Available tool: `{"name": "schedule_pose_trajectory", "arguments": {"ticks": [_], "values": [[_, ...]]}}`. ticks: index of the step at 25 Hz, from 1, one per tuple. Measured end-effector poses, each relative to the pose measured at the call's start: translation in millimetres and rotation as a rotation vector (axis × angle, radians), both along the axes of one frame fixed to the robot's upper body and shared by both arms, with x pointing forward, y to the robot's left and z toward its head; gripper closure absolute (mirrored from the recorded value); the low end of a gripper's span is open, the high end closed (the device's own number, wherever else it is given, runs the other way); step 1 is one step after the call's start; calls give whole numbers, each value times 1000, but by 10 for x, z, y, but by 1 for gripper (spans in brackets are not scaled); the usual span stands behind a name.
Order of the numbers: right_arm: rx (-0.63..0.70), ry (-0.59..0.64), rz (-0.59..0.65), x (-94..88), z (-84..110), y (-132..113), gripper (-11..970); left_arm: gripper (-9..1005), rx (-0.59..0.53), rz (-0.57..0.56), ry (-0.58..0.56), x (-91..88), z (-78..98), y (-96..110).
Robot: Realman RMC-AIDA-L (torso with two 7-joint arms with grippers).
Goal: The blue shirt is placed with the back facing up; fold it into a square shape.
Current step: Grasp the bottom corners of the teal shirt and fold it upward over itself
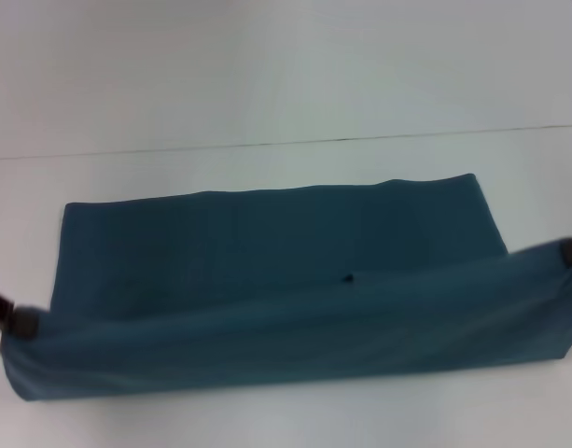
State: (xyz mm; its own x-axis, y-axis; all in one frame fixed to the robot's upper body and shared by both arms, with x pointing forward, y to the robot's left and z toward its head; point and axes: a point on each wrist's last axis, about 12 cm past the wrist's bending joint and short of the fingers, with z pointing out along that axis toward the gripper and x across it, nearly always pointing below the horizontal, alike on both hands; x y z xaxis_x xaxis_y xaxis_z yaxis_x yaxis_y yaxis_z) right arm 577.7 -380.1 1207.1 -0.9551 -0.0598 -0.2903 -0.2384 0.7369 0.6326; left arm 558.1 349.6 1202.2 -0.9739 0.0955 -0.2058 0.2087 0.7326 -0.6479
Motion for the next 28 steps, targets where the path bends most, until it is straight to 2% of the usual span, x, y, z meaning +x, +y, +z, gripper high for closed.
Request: {"name": "schedule_pose_trajectory", "arguments": {"ticks": [4,10,15,20,23,28], "values": [[-25,-39,-64,79,18,-61,923,967,15,27,-5,198,107,-77],[-51,-94,-199,242,13,-103,923,967,88,80,13,492,115,-228],[-54,-144,-297,394,58,-101,923,968,112,110,-20,637,192,-306],[-57,-212,-334,575,127,7,923,968,144,142,-44,750,228,-349],[-77,-239,-355,697,76,117,923,968,166,168,-62,830,188,-371],[-125,-261,-408,823,-155,249,923,968,226,202,-108,949,-20,-478]]}}
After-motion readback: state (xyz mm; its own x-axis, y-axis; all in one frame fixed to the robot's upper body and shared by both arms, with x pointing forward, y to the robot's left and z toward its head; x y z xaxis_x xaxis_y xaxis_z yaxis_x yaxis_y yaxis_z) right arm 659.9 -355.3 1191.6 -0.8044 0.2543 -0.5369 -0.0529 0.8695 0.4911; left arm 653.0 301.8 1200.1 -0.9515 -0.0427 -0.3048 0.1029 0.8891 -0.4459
